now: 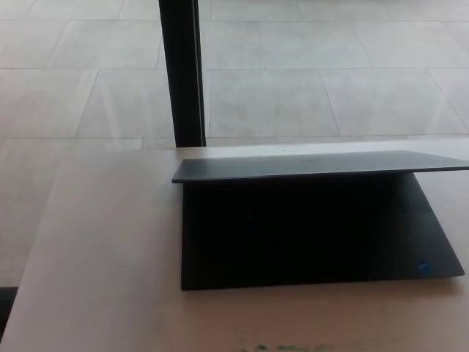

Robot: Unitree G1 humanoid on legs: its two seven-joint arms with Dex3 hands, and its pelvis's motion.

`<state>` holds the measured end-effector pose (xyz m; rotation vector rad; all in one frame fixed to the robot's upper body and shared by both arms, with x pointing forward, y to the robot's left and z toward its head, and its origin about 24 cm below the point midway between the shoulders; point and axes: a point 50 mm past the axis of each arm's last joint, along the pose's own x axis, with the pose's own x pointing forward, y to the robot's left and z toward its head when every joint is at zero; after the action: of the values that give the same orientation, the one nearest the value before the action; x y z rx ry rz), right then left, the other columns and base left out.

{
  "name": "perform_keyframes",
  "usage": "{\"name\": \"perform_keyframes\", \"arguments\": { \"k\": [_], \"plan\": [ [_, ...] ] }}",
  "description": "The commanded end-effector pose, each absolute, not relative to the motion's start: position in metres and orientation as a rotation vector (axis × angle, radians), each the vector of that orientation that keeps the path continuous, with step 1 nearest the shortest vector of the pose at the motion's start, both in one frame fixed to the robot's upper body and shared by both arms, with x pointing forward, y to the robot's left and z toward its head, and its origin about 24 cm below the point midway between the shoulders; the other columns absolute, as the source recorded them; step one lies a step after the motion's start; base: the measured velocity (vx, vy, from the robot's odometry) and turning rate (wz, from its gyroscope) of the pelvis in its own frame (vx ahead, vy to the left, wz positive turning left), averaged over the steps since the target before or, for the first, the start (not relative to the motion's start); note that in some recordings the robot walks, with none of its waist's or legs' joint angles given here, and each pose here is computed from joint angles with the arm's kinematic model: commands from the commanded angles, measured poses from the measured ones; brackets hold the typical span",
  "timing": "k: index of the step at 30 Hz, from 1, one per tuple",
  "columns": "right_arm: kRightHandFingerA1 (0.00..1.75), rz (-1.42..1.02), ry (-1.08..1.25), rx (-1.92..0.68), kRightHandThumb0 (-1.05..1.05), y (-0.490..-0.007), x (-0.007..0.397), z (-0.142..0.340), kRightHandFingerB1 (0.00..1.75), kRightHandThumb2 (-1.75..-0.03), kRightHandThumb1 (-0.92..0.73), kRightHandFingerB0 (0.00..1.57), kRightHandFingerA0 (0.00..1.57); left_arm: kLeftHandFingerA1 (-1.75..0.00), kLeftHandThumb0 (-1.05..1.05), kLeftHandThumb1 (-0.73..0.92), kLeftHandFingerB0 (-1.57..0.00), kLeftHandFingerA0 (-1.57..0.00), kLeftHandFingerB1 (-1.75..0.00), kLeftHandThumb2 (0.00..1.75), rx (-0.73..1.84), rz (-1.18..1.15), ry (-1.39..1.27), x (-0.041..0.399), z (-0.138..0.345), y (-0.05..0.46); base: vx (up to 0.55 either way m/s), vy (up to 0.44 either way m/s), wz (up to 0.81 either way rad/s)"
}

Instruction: The robot uses its right hand to push down on the lid of a laptop kept in the middle of the desk to close it

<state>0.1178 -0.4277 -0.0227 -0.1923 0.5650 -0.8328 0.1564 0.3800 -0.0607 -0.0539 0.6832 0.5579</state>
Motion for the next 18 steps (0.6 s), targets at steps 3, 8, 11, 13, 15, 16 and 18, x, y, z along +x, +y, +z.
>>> {"name": "perform_keyframes", "arguments": {
  "k": [3, 8, 11, 13, 15, 16, 18],
  "plan": [
    [0.91, -1.11, 0.119, 0.062, -0.87, -0.485, 0.106, 0.057, 0.55, -1.12, -0.75, 0.02, 0.38, -0.42, -1.05, 0.81, -0.26, -0.27, -0.33, 0.71, -0.382, 0.693, 0.421, 0.157, -0.035, 0.412, 0.0, 0.0, 0.0],
    [0.95, -1.083, -0.187, 0.116, -0.83, -0.493, 0.127, 0.125, 0.63, -0.7, -0.92, 0.14, 0.25, -0.43, -1.05, 0.81, -0.27, -0.28, -0.34, 0.72, -0.395, 0.702, 0.412, 0.157, -0.034, 0.413, 0.0, 0.0, 0.0],
    [0.92, -1.013, -0.28, 0.09, -0.85, -0.484, 0.144, 0.153, 0.63, -0.69, -0.92, 0.14, 0.24, -0.43, -1.05, 0.81, -0.26, -0.28, -0.34, 0.74, -0.4, 0.703, 0.405, 0.158, -0.034, 0.413, 0.0, 0.0, 0.0],
    [0.9, -0.935, -0.366, 0.06, -0.87, -0.474, 0.158, 0.178, 0.61, -0.68, -0.92, 0.16, 0.28, -0.44, -1.05, 0.8, -0.25, -0.28, -0.34, 0.74, -0.397, 0.693, 0.409, 0.159, -0.034, 0.412, 0.0, 0.0, 0.0],
    [0.74, -0.858, -0.449, 0.005, -0.86, -0.458, 0.183, 0.211, 0.53, -0.67, -0.92, 0.27, 0.41, -0.44, -1.05, 0.8, -0.26, -0.28, -0.34, 0.73, -0.41, 0.701, 0.414, 0.158, -0.035, 0.412, 0.0, 0.0, 0.0],
    [0.71, -0.811, -0.486, -0.031, -0.85, -0.448, 0.197, 0.225, 0.51, -0.67, -0.92, 0.32, 0.52, -0.43, -1.05, 0.81, -0.26, -0.3, -0.34, 0.7, -0.404, 0.696, 0.414, 0.158, -0.035, 0.411, 0.0, 0.0, 0.0],
    [0.69, -0.744, -0.534, -0.088, -0.85, -0.43, 0.217, 0.247, 0.49, -0.68, -0.92, 0.33, 0.5, -0.42, -1.05, 0.82, -0.26, -0.3, -0.33, 0.71, -0.398, 0.695, 0.414, 0.16, -0.035, 0.411, 0.0, 0.0, 0.0]
  ]
}}
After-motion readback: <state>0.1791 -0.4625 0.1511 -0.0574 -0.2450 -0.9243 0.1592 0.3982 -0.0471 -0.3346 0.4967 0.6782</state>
